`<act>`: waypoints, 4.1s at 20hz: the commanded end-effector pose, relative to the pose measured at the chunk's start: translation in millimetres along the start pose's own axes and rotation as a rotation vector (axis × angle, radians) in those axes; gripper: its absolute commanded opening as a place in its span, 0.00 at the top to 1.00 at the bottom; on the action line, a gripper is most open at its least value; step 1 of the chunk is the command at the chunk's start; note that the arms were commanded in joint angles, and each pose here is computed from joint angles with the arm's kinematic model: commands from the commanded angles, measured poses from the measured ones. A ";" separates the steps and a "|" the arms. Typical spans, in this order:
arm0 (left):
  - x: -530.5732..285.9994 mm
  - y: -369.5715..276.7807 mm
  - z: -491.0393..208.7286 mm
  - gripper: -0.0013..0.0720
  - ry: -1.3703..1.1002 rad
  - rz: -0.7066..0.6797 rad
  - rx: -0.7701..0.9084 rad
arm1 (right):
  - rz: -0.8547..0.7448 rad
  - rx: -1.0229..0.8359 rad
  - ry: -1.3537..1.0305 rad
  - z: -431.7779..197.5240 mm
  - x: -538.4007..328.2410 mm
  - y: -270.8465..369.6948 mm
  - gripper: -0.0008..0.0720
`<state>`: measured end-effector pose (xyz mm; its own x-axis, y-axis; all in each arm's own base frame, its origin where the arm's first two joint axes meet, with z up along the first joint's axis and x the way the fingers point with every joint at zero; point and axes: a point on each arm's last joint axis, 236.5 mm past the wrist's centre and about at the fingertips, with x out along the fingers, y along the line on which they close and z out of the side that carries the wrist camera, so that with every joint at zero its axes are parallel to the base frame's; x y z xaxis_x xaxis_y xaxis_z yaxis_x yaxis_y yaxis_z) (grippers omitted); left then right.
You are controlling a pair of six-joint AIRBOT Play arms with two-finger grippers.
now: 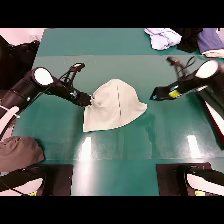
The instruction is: Fold the shirts.
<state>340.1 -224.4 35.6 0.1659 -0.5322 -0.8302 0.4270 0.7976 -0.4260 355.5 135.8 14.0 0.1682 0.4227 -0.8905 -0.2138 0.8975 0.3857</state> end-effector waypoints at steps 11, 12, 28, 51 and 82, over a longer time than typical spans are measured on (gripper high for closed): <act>-7.5 -3.8 -10.6 0.94 0.045 0.000 0.016 | 0.012 -0.205 0.040 -9.5 90.9 9.3 0.56; -7.6 -3.9 -10.8 0.94 0.046 0.000 0.016 | 0.010 -0.207 0.029 -7.2 89.3 9.7 0.92; -348.0 -185.6 77.7 0.94 -0.829 -0.050 0.406 | 0.056 -0.372 -1.109 36.7 -311.6 148.8 0.97; -93.9 -12.9 204.6 0.94 -0.432 0.156 0.227 | -0.137 -0.162 -0.362 128.6 -127.1 59.3 0.97; -47.0 71.4 -24.5 0.15 0.070 0.076 -0.346 | -0.147 0.233 -0.369 123.1 -117.7 -80.5 0.19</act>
<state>374.3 -127.4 55.3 0.1114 -0.4177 -0.9017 0.1486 0.9042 -0.4005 473.8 31.9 100.1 0.4858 0.2641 -0.8332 0.0539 0.9424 0.3302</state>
